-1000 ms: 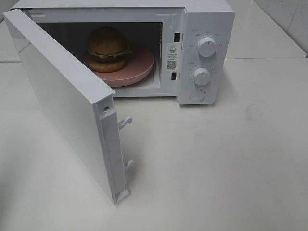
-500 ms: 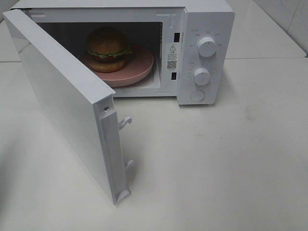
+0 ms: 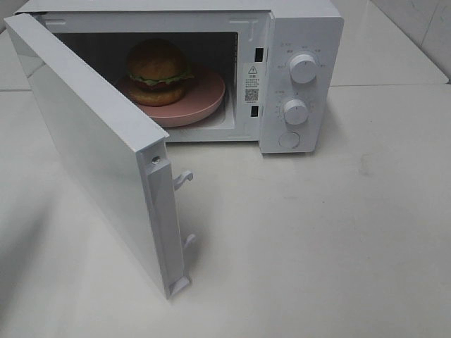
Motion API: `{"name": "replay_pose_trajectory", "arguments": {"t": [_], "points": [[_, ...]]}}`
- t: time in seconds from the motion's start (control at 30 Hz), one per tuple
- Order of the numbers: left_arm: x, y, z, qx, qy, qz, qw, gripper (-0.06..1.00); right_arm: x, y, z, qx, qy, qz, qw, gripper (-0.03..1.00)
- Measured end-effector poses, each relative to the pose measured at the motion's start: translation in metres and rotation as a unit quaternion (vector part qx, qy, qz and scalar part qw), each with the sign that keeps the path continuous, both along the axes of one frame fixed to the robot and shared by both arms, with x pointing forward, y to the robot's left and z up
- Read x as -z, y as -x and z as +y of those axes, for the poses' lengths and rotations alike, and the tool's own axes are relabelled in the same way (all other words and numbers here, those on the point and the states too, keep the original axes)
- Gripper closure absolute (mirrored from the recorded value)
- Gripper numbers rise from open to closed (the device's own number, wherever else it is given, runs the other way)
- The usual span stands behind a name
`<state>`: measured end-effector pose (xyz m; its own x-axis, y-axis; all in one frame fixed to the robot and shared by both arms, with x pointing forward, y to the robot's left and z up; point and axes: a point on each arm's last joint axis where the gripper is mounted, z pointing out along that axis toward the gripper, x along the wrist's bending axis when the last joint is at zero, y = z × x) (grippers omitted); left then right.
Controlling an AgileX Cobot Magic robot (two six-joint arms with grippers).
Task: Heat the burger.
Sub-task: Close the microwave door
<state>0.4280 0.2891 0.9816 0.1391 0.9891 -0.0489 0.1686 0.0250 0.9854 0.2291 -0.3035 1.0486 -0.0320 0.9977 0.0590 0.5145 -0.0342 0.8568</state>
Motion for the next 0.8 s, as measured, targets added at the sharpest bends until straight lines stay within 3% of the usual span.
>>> {"name": "replay_pose_trajectory", "arguments": {"t": [0.13,0.4,0.8], "points": [[0.009,-0.009,-0.010,0.058,-0.008,-0.014,0.998,0.94,0.000,0.000,0.000,0.000,0.000,0.000,1.000,0.23],[0.023,-0.016,-0.023,0.092,0.005,-0.006,0.996,0.94,0.000,0.000,0.000,0.000,0.000,0.000,1.000,0.23],[0.039,-0.016,-0.060,0.086,0.012,0.018,0.996,0.94,0.000,0.000,0.000,0.001,0.000,0.000,1.000,0.23]]}}
